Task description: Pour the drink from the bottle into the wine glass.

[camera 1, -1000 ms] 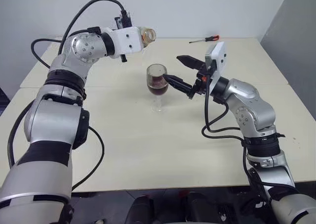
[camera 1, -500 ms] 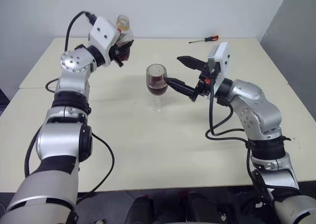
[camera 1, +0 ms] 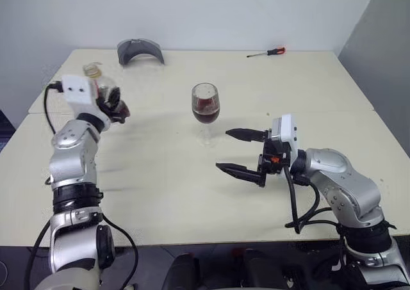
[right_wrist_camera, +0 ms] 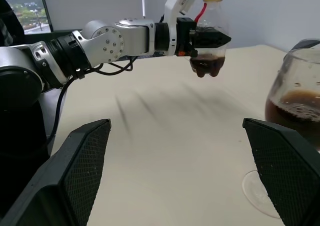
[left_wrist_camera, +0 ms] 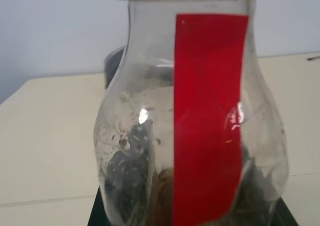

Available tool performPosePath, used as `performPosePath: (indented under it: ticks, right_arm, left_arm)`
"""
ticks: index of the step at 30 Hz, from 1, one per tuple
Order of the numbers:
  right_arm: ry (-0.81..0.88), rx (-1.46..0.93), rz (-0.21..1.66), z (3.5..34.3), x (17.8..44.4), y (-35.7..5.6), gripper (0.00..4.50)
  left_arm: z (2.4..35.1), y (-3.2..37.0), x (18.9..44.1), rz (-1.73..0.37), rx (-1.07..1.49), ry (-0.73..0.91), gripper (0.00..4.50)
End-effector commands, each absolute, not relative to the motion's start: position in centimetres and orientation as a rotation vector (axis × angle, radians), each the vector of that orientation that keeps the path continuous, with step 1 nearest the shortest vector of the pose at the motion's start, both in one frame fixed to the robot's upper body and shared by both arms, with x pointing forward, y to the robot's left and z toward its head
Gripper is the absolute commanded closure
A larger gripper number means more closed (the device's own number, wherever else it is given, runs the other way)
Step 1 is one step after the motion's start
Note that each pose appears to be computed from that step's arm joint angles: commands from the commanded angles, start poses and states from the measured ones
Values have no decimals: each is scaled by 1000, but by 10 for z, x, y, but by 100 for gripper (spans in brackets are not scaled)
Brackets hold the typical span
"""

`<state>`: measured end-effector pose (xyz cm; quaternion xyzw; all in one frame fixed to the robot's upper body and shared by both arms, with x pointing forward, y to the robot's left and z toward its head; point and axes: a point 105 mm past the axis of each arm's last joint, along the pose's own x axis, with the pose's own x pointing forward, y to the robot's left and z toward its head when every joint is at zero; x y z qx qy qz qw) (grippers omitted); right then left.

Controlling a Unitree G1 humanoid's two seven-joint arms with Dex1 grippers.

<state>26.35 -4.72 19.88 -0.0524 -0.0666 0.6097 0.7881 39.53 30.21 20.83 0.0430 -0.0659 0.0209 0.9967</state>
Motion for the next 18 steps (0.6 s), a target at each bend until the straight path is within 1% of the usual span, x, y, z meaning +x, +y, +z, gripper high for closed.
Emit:
performPosePath:
  ticks: [1, 4, 13, 18]
  right_arm:
    - [-196, -102, 1333, 210, 253, -42, 0]
    - [-192, -92, 1317, 207, 254, -41, 0]
    - [-206, -86, 1291, 210, 258, -39, 0]
    - [-209, -86, 1289, 210, 258, -38, 0]
  left_arm:
    - [220, 318, 386, 95, 80, -184, 336]
    - [203, 324, 387, 120, 45, -151, 336]
    - [152, 312, 398, 104, -7, -59, 336]
    - [145, 312, 400, 95, 20, -47, 336]
